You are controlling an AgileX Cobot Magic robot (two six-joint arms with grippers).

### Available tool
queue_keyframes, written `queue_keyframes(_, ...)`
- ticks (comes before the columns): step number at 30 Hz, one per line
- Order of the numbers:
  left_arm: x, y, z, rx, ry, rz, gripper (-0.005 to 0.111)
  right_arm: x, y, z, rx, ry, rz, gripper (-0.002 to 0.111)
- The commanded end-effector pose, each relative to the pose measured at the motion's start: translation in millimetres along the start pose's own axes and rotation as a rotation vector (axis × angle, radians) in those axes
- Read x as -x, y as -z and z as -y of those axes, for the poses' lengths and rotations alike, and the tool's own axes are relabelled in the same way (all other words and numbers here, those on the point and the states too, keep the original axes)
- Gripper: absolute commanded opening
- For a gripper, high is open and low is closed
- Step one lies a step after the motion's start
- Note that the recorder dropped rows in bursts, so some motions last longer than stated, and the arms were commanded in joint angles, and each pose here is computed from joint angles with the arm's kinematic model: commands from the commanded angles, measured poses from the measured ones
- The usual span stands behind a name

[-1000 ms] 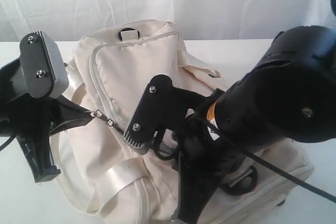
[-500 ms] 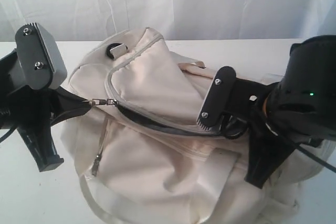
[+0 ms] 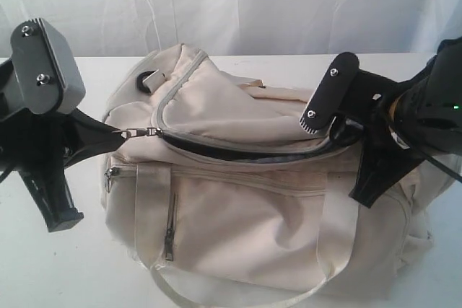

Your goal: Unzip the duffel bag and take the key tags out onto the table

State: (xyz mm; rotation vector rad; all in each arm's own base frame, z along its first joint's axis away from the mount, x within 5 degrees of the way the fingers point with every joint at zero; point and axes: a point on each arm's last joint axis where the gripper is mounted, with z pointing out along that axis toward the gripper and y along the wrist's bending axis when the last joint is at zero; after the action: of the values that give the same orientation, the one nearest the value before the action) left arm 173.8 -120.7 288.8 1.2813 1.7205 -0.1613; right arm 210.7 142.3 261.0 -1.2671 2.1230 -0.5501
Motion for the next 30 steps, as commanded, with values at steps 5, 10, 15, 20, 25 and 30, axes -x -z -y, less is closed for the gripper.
queue_keyframes(5, 1.1, 6.5, 0.7, -0.012, 0.016, 0.005, 0.0, 1.3, 29.1, 12.1, 0.107, -0.193, 0.1, 0.047)
queue_keyframes(10, 1.4, 6.5, 1.3, -0.019, 0.026, 0.009, 0.0, 6.0, 65.5, 7.4, 0.244, -0.112, 0.327, 0.056)
queue_keyframes(15, 1.8, 6.5, 1.5, -0.021, 0.036, 0.013, 0.0, 19.7, 107.1, -1.1, 0.308, -0.07, 0.656, 0.056)
queue_keyframes(20, 5.4, 7.8, 0.7, -0.029, 0.047, 0.025, 0.0, 41.1, 120.4, -28.8, 0.379, 0.029, 0.797, 0.055)
queue_keyframes(25, 7.4, 8.8, 1.0, -0.044, 0.049, 0.027, 0.0, 68.9, 100.5, -66.8, 0.415, 0.156, 0.793, 0.051)
queue_keyframes(30, 7.4, 8.8, 1.0, -0.044, 0.049, 0.027, 0.0, 90.0, 74.6, -87.3, 0.418, 0.212, 0.705, 0.051)
